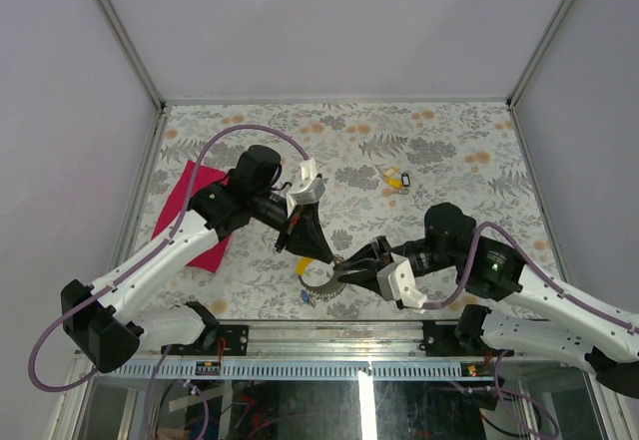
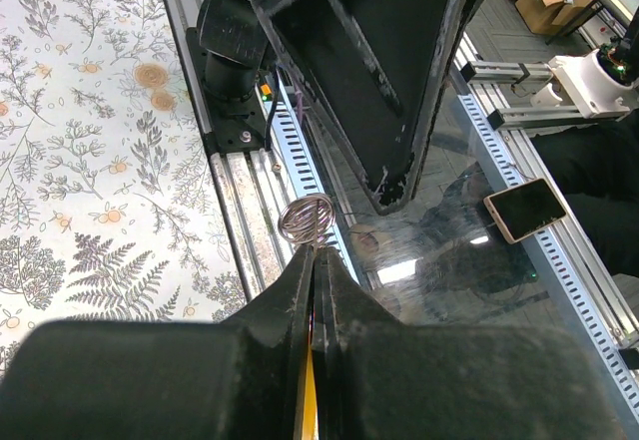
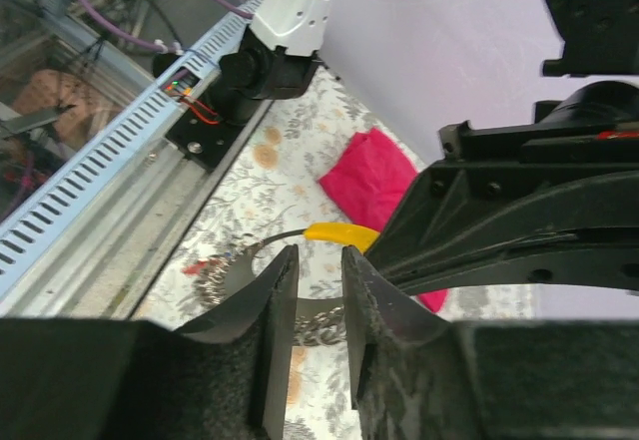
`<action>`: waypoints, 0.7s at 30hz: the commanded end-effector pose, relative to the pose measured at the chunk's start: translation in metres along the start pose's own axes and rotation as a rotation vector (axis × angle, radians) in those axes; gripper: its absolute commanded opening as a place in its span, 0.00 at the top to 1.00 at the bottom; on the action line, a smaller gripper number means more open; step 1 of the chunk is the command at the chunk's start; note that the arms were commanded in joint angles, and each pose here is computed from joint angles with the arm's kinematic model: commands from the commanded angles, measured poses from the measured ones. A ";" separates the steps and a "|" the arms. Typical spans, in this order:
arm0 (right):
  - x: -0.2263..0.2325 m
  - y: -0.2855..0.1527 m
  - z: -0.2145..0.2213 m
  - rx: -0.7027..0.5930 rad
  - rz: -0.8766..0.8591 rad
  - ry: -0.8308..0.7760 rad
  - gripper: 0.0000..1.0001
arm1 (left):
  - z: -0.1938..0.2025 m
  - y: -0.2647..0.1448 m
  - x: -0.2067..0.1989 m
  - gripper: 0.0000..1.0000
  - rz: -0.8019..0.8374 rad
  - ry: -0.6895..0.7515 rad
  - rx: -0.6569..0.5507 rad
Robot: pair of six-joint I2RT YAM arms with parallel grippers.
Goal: Put the keys on the keyring
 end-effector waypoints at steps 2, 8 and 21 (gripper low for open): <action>-0.018 -0.014 -0.027 -0.050 0.123 -0.114 0.62 | -0.016 -0.002 -0.001 1.00 0.002 0.086 -0.023; -0.018 -0.018 -0.022 -0.007 0.152 -0.125 0.58 | -0.016 -0.002 0.000 1.00 0.002 0.088 -0.023; -0.016 -0.011 -0.005 0.049 0.136 -0.072 0.62 | -0.016 -0.003 -0.001 1.00 0.001 0.088 -0.022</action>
Point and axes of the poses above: each gripper's point midway between its finger pads, its own y axis out along the fingers, its own x axis along the line the jaws close on, z = x × y, the point moved 6 cm from there along -y, back along the fingers, and after that the axes turned 3 degrees about y, right-handed, at the moved point
